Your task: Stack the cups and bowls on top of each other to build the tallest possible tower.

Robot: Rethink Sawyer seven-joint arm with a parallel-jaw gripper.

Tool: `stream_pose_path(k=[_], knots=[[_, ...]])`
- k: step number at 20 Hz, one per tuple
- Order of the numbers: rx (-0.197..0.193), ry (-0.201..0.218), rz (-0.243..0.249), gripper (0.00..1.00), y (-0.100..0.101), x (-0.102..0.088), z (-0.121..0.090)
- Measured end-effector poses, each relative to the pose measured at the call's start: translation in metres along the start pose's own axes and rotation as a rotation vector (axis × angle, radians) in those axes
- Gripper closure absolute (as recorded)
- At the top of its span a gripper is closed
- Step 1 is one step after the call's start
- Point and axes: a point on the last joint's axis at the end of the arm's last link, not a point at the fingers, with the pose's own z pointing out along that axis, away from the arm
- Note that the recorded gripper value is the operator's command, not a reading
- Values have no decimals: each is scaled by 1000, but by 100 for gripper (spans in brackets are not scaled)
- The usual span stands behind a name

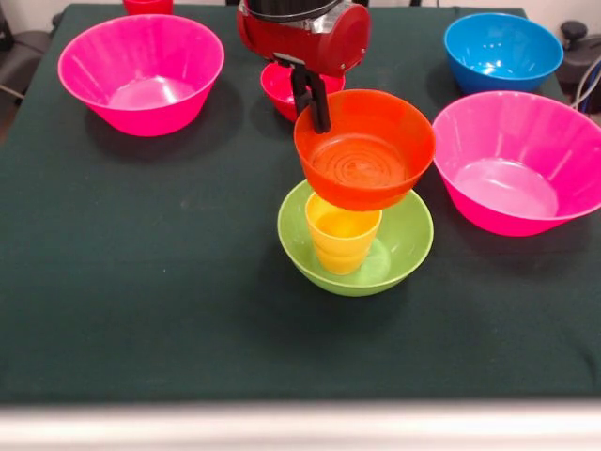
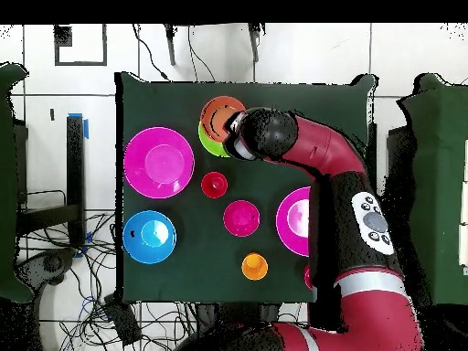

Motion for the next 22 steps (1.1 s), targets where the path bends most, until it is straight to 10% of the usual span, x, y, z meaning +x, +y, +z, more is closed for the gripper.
stream_pose_path(k=[22], knots=[[7, -1, -42, 100, -16, 6, 15]])
